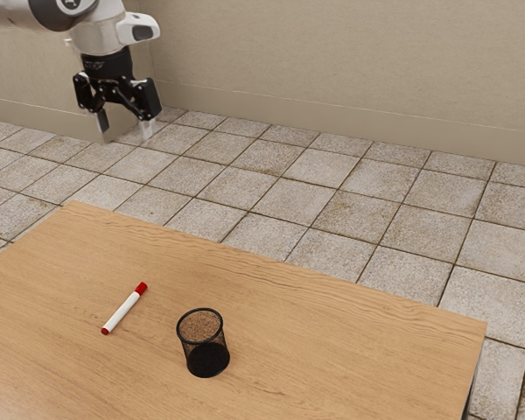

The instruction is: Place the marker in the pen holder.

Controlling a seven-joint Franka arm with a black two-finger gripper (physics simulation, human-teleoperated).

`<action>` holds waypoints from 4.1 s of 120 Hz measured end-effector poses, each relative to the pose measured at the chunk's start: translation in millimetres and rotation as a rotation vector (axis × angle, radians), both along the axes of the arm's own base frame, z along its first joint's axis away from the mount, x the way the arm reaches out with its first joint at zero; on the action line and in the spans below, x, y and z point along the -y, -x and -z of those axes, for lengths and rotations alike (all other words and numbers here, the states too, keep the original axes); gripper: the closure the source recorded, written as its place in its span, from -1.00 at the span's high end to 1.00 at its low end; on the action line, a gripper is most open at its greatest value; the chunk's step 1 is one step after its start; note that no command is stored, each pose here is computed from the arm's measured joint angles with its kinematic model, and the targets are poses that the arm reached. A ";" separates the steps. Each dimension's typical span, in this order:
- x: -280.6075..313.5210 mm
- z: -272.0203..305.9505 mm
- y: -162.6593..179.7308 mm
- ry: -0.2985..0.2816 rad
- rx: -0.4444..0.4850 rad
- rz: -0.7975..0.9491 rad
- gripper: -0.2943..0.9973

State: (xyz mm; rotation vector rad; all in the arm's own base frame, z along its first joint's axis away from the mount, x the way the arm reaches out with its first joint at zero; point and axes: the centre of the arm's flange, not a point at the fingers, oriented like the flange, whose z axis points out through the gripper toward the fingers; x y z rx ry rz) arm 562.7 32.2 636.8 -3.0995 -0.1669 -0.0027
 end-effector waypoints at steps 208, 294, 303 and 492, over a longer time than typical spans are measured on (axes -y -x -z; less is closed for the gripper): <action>-60.5 374.4 55.1 -0.055 -0.027 0.181 0.54; -69.7 388.7 41.0 -0.037 -0.058 0.126 0.10; -73.2 388.8 38.8 -0.037 -0.064 0.116 0.07; 141.5 215.8 146.5 -0.017 0.642 0.506 -0.62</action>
